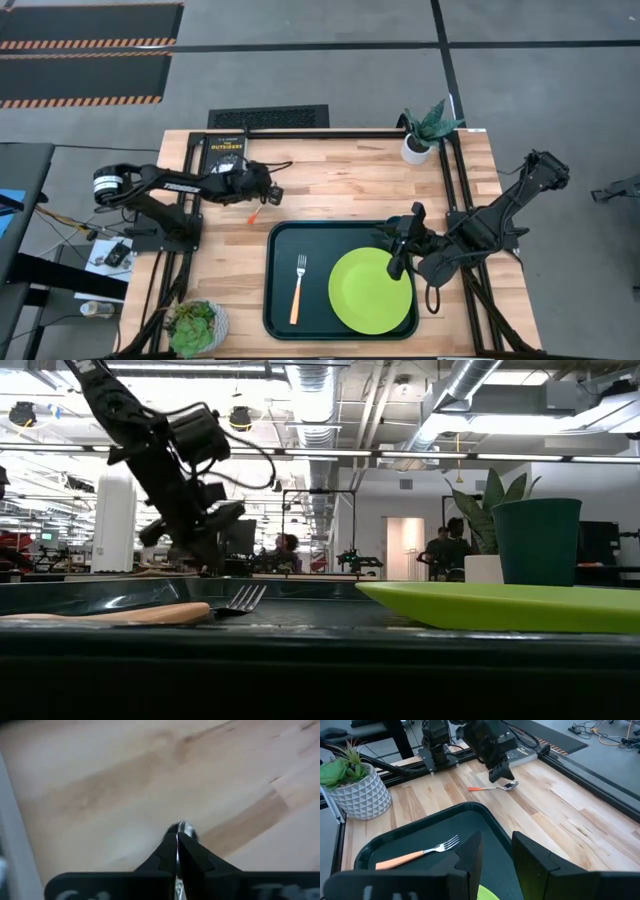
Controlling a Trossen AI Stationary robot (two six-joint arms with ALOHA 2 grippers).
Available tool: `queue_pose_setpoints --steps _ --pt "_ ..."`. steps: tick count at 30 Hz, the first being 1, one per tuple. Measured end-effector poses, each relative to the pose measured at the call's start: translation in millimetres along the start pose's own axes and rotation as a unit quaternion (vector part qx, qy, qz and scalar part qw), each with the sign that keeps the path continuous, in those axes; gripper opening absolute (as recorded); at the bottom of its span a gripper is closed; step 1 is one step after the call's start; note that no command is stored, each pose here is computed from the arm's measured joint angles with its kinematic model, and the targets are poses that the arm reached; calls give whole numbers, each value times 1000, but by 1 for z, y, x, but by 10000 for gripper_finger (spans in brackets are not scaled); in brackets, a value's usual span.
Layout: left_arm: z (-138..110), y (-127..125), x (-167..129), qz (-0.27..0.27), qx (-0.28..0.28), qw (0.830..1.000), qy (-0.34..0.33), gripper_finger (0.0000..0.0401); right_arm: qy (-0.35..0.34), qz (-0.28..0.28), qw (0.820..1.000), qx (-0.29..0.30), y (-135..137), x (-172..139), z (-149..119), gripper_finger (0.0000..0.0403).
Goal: Pick and place plate/cup/fork/spoon on tray
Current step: Put the orange spoon on the black serving tray to the left of the light orange fork
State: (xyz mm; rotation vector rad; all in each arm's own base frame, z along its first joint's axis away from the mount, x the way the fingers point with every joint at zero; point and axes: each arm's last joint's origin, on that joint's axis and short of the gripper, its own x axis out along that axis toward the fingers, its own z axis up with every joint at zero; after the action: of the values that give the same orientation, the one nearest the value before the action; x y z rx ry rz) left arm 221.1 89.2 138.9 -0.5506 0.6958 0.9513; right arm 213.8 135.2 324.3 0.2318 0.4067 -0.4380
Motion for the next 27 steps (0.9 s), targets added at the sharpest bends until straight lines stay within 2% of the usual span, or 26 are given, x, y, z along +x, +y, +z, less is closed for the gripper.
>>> queue_pose_setpoints --steps 3,7,12,15,22,27 --pt "8 0 -9 1 37 999 -21 21 0 0 1000 0 0 0 0 129" --pt "18 7 -14 1 103 994 -39 84 0 -1 1000 0 0 0 0 129" --pt "22 18 -2 -24 163 986 -6 178 0 -1 1000 0 0 0 0 129" --pt "22 20 8 -48 188 981 9 215 0 -1 1000 0 0 0 0 129" --pt "13 21 22 -89 259 960 51 232 0 -1 1000 0 0 0 0 129" --pt "7 21 32 -130 267 951 81 204 1 -2 1000 -1 -1 0 0 129"
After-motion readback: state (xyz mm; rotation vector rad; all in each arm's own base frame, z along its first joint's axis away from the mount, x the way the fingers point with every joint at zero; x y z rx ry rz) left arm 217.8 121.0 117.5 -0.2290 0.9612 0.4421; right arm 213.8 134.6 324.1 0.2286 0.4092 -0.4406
